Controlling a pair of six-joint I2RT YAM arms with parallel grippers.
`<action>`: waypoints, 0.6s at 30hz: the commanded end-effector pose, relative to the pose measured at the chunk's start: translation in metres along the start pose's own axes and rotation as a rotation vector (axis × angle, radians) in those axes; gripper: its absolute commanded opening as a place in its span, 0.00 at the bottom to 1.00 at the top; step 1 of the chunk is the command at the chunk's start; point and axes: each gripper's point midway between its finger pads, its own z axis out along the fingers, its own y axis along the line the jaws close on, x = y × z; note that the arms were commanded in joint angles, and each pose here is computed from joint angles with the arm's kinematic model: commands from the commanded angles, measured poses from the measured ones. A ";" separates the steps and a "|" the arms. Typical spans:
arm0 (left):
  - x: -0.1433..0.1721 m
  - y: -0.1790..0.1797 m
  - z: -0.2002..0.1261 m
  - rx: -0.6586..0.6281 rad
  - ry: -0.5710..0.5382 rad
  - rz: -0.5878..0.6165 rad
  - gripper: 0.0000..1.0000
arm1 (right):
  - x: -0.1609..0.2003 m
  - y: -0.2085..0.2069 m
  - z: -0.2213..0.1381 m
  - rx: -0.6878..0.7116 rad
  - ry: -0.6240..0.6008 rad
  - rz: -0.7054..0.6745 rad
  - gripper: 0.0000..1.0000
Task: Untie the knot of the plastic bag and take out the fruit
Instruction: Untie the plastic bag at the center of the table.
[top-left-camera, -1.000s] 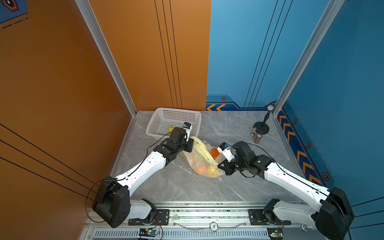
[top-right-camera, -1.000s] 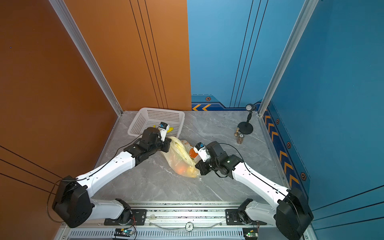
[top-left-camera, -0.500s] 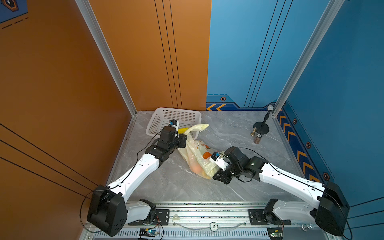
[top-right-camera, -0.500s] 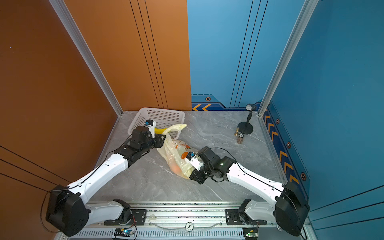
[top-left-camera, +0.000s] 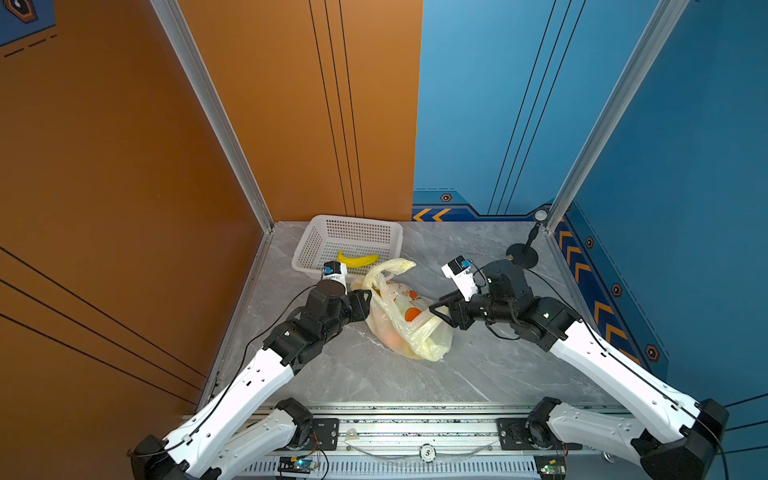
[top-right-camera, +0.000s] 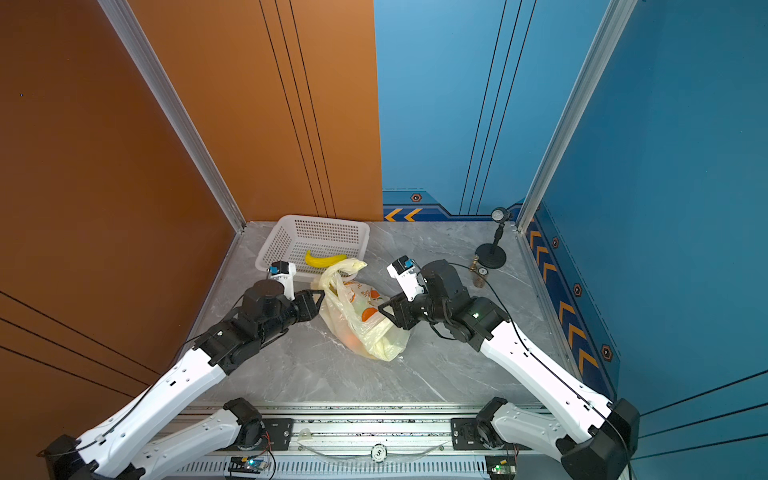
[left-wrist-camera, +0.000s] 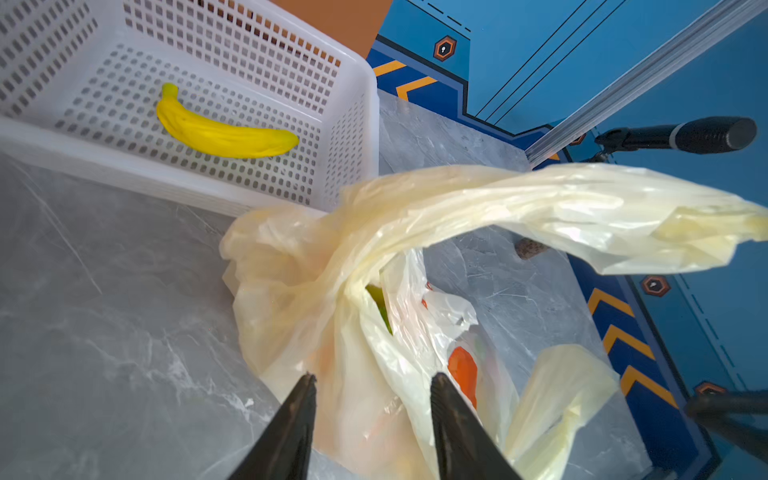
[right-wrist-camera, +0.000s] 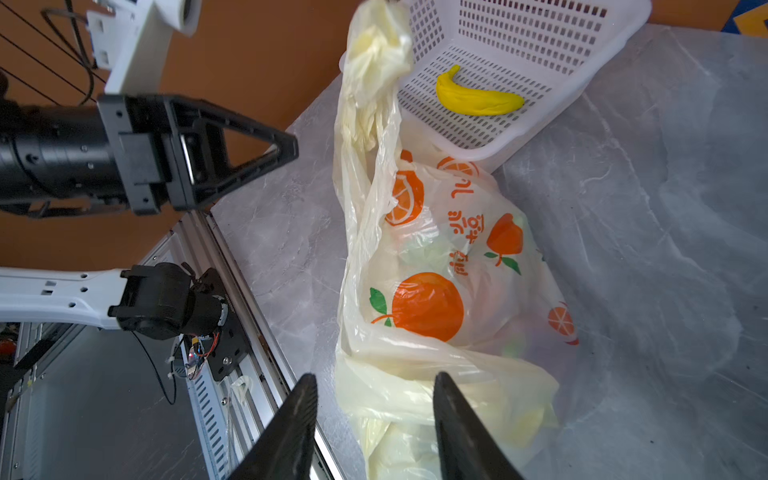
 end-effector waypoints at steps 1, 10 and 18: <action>0.026 0.015 0.001 -0.040 0.033 -0.111 0.45 | -0.001 -0.008 0.017 0.052 0.081 0.005 0.48; 0.028 -0.010 0.023 0.066 0.022 -0.144 0.58 | 0.006 0.006 0.095 -0.020 0.226 0.050 0.57; 0.022 -0.014 0.048 0.085 0.019 -0.169 0.64 | 0.027 0.004 0.137 -0.046 0.310 0.078 0.59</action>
